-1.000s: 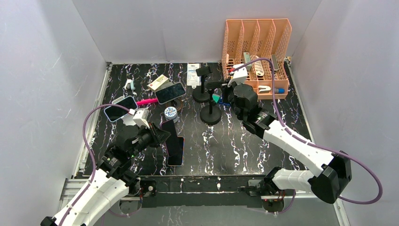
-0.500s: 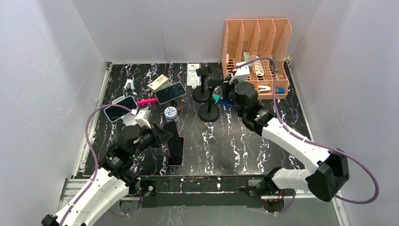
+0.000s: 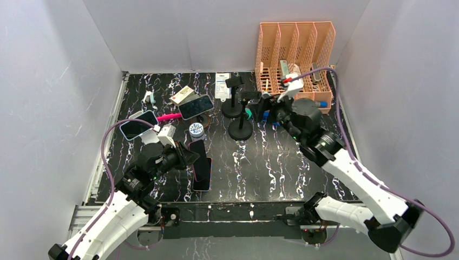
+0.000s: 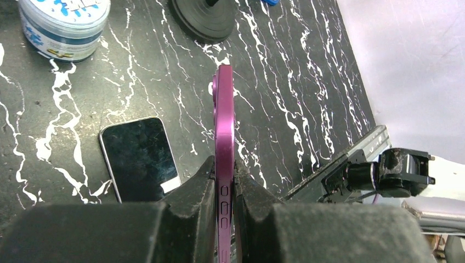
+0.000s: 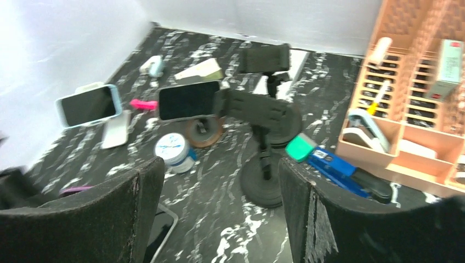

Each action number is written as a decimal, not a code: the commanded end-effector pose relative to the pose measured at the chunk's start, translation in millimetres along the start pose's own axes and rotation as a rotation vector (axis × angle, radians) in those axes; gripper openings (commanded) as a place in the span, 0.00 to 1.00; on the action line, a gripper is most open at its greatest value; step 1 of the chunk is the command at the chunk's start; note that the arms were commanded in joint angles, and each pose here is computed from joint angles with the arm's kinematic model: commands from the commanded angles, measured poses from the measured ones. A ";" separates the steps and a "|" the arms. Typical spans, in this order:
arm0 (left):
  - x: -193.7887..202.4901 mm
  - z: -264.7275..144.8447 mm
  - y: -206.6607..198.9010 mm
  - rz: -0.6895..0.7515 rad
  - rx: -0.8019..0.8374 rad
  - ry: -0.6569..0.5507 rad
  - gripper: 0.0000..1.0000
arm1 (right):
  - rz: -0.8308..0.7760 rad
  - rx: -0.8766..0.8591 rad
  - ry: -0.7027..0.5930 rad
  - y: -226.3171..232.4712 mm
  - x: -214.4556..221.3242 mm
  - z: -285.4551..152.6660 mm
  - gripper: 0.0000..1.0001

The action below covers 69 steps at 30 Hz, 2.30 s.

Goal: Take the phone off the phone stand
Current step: Place the phone at the center of the board.

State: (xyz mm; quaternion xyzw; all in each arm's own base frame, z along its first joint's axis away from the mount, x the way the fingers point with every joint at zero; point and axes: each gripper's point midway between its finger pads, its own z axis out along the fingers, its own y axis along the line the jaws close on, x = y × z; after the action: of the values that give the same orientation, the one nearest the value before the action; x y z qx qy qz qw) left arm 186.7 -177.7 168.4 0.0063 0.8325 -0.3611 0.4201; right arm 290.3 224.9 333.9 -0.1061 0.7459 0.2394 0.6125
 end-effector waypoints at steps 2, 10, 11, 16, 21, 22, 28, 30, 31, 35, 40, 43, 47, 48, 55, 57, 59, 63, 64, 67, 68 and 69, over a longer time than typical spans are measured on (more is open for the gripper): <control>-23.7 -10.6 -47.7 0.080 0.208 -0.047 0.00 | 0.085 -0.307 0.078 50.0 -5.3 -58.2 0.80; -30.5 -33.3 -118.0 0.094 0.616 -0.065 0.00 | 0.241 -0.733 0.259 105.2 62.2 -104.4 0.77; -32.6 -36.4 -123.1 0.097 0.645 -0.072 0.00 | 0.269 -0.775 0.270 110.1 69.3 -105.9 0.77; -40.9 -44.1 -134.8 0.108 0.694 -0.096 0.00 | 0.387 -0.907 0.250 124.6 75.2 -114.1 0.76; -46.2 -49.1 -146.4 0.092 0.765 -0.113 0.00 | 0.464 -0.977 0.261 133.3 78.9 -116.1 0.74; -47.2 -49.2 -148.3 0.088 0.776 -0.114 0.00 | 0.475 -0.985 0.259 134.8 79.5 -115.7 0.74; -51.1 -46.0 -153.5 0.071 0.796 -0.106 0.00 | 0.510 -0.985 0.237 146.6 78.1 -108.4 0.72; -51.3 -44.7 -153.2 0.062 0.792 -0.103 0.00 | 0.515 -0.978 0.229 150.6 78.8 -105.0 0.69; -51.0 -43.8 -152.8 0.058 0.790 -0.100 0.00 | 0.516 -0.978 0.225 152.7 78.8 -103.9 0.68; -52.7 -45.8 -154.1 0.042 0.800 -0.110 0.00 | 0.511 -0.988 0.238 162.4 83.0 -100.9 0.65; -52.5 -46.5 -152.7 0.033 0.798 -0.120 0.00 | 0.498 -0.995 0.257 175.0 89.3 -97.5 0.60; -51.0 -45.4 -150.5 0.025 0.793 -0.121 0.00 | 0.498 -1.013 0.256 182.8 91.0 -98.2 0.54; -48.5 -44.4 -148.8 0.021 0.791 -0.114 0.00 | 0.508 -1.024 0.227 187.6 87.3 -99.5 0.48; -48.1 -44.6 -148.6 0.022 0.791 -0.114 0.00 | 0.509 -1.026 0.217 188.0 85.2 -100.0 0.46; -43.6 -41.7 -144.2 0.017 0.781 -0.108 0.00 | 0.486 -1.037 0.199 190.9 80.4 -102.4 0.13; -42.8 -41.1 -143.4 0.016 0.778 -0.104 0.00 | 0.478 -1.035 0.201 190.4 81.7 -103.7 0.01; -42.2 -38.6 -140.5 0.017 0.757 -0.102 0.17 | 0.477 -1.017 0.202 187.7 84.0 -103.5 0.01; -35.9 -23.4 -121.7 0.030 0.639 -0.079 0.56 | 0.462 -1.004 0.198 185.0 84.3 -105.7 0.01; -35.2 -18.3 -114.4 0.032 0.594 -0.079 0.61 | 0.451 -0.995 0.200 184.1 85.5 -105.8 0.01; -34.9 -12.5 -97.5 0.022 0.511 -0.113 0.78 | 0.384 -0.946 0.214 176.8 93.5 -106.6 0.01; -37.0 -11.7 -90.3 0.018 0.472 -0.138 0.79 | 0.361 -0.920 0.224 172.2 99.5 -106.8 0.01; -40.0 -12.3 -82.5 0.016 0.427 -0.166 0.79 | 0.341 -0.892 0.237 166.3 105.4 -107.6 0.01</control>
State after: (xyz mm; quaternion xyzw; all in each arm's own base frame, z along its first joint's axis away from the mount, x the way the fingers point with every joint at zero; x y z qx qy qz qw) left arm 160.5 -240.2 260.3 0.1127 0.6792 -0.5862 0.4271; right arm 95.3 341.7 263.7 -0.2431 0.6554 0.6431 0.3126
